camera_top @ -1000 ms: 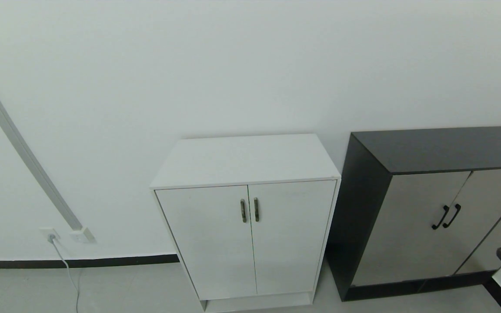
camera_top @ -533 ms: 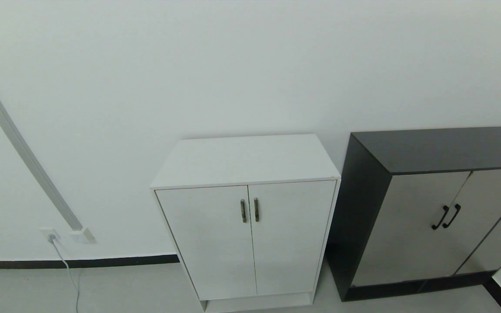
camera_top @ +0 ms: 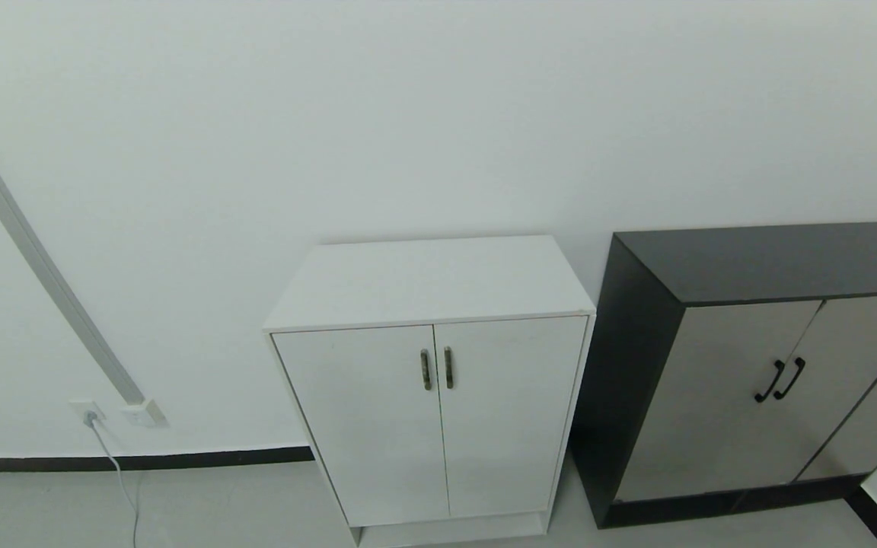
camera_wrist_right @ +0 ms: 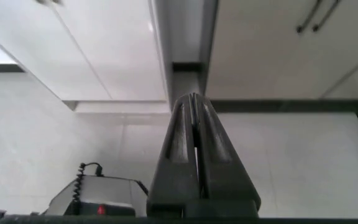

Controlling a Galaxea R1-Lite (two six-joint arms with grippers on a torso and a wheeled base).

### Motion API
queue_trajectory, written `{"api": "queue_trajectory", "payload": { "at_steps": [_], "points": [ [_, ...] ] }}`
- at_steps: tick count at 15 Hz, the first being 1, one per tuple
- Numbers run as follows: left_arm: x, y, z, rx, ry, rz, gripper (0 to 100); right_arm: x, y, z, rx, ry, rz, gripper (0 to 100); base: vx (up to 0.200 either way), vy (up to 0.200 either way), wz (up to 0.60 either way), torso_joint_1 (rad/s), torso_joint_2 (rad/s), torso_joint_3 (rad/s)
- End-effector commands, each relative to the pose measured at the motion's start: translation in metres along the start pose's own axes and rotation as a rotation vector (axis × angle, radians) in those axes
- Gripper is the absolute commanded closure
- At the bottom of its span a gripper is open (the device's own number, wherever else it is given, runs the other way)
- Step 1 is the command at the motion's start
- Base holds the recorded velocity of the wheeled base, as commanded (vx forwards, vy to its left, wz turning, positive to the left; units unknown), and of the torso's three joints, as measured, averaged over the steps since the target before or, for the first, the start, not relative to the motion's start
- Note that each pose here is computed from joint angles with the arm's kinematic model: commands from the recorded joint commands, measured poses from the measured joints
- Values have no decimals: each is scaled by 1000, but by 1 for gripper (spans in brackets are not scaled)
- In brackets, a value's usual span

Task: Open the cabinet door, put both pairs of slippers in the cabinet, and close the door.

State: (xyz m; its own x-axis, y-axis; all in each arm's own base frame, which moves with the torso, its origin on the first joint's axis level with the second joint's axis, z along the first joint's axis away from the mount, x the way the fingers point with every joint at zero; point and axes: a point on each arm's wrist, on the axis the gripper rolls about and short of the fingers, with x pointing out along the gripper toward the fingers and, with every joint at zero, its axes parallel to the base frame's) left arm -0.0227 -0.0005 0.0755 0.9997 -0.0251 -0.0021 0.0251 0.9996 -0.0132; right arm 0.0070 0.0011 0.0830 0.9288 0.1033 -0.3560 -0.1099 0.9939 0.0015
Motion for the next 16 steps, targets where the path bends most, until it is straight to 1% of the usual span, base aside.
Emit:
{"api": "queue_trajectory", "payload": {
  "at_steps": [1, 2, 3, 5, 7, 10, 13, 14, 16],
  "points": [
    [0, 0, 0, -1, -1, 1, 100, -7, 0, -7, -21, -91, 34, 100, 0, 0, 0, 0, 0, 0],
    [0, 0, 0, -1, -1, -1, 100, -8, 1, -8, -50, -110, 75, 100, 0, 0, 0, 0, 0, 0],
    [0, 0, 0, 1, -1, 1, 100, -8, 1, -8, -51, -106, 72, 100, 0, 0, 0, 0, 0, 0],
    [0, 0, 0, 1, -1, 1, 100, -7, 1, -7, -28, -87, -3, 100, 0, 0, 0, 0, 0, 0],
    [0, 0, 0, -1, -1, -1, 100, -8, 1, -8, -4, -101, -79, 100, 0, 0, 0, 0, 0, 0],
    [0, 0, 0, -1, 1, -1, 100, -14, 2, -11, -8, -195, -98, 100, 0, 0, 0, 0, 0, 0],
    [0, 0, 0, -1, -1, 1, 100, -19, 3, -14, -14, -259, -100, 100, 0, 0, 0, 0, 0, 0],
    [0, 0, 0, 1, -1, 1, 100, -21, 3, -16, -19, -304, -94, 100, 0, 0, 0, 0, 0, 0],
    [0, 0, 0, 1, -1, -1, 100, -25, 3, -18, -27, -357, -63, 100, 0, 0, 0, 0, 0, 0]
  ]
}}
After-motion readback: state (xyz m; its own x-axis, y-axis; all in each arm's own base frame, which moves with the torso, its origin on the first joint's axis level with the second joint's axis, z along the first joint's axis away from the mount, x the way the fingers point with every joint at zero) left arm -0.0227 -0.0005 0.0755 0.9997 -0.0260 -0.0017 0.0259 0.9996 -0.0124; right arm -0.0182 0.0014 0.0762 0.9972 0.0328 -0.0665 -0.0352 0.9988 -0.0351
